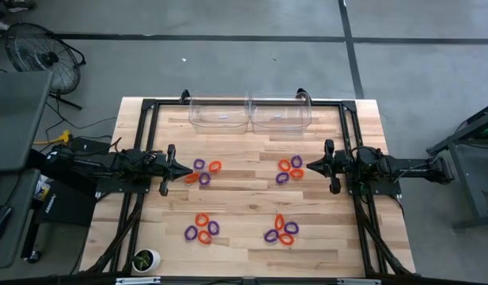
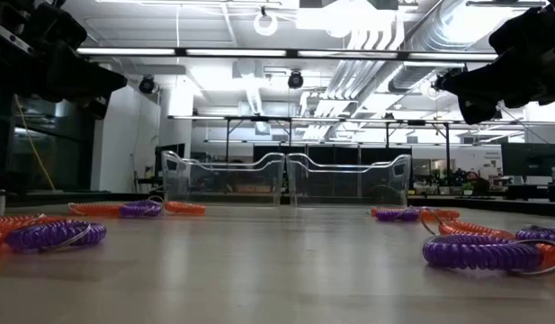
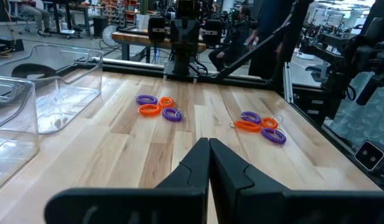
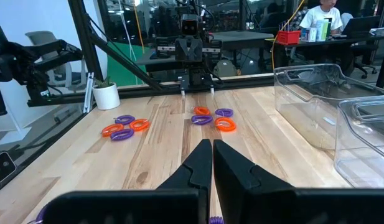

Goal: Sort spring keychains

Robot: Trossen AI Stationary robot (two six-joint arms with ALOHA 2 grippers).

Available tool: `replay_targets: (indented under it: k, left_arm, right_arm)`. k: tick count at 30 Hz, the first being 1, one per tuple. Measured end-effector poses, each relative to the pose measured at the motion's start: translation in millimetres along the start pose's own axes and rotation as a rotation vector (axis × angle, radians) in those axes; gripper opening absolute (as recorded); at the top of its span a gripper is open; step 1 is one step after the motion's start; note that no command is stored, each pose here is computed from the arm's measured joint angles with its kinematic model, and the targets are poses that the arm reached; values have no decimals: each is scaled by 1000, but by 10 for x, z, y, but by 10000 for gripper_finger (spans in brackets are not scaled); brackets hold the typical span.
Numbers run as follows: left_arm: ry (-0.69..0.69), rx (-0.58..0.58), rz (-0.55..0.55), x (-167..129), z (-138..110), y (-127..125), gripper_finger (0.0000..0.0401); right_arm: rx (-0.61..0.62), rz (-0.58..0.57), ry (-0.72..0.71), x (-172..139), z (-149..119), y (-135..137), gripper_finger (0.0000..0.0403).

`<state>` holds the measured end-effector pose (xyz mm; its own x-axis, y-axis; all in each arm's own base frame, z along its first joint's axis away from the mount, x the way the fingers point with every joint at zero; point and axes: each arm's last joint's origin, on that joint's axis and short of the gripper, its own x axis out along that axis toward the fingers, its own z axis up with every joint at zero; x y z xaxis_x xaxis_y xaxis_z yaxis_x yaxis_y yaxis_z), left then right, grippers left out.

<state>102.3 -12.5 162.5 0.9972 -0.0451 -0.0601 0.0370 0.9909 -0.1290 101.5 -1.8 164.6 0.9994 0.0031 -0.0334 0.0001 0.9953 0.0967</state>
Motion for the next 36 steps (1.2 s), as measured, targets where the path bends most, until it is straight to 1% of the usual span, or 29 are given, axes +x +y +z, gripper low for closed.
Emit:
replay_targets:
  k: [22, 26, 28, 30, 31, 35, 36]
  left_arm:
    - [0, 0, 0, 0, 0, 0, 0]
    - [0, 0, 0, 0, 0, 0, 0]
    - [0, 0, 0, 0, 0, 0, 0]
    - [1, 0, 0, 0, -1, 0, 0]
    - [1, 0, 0, 0, -1, 0, 0]
    - [0, 0, 0, 0, 0, 0, 0]
    - [0, 0, 0, 0, 0, 0, 0]
  right_arm:
    - [0, -5, -3, 0, 2, -1, 11]
    - [66, -53, -19, 0, 12, -15, 11]
    - [125, -105, -17, -1, 15, -30, 11]
    - [183, -167, 40, -8, 38, -42, 11]
    - [186, -181, 84, -12, 55, -41, 11]
    - [104, -198, 248, -5, 241, -23, 11]
    - [99, -204, 274, 26, 278, -21, 11]
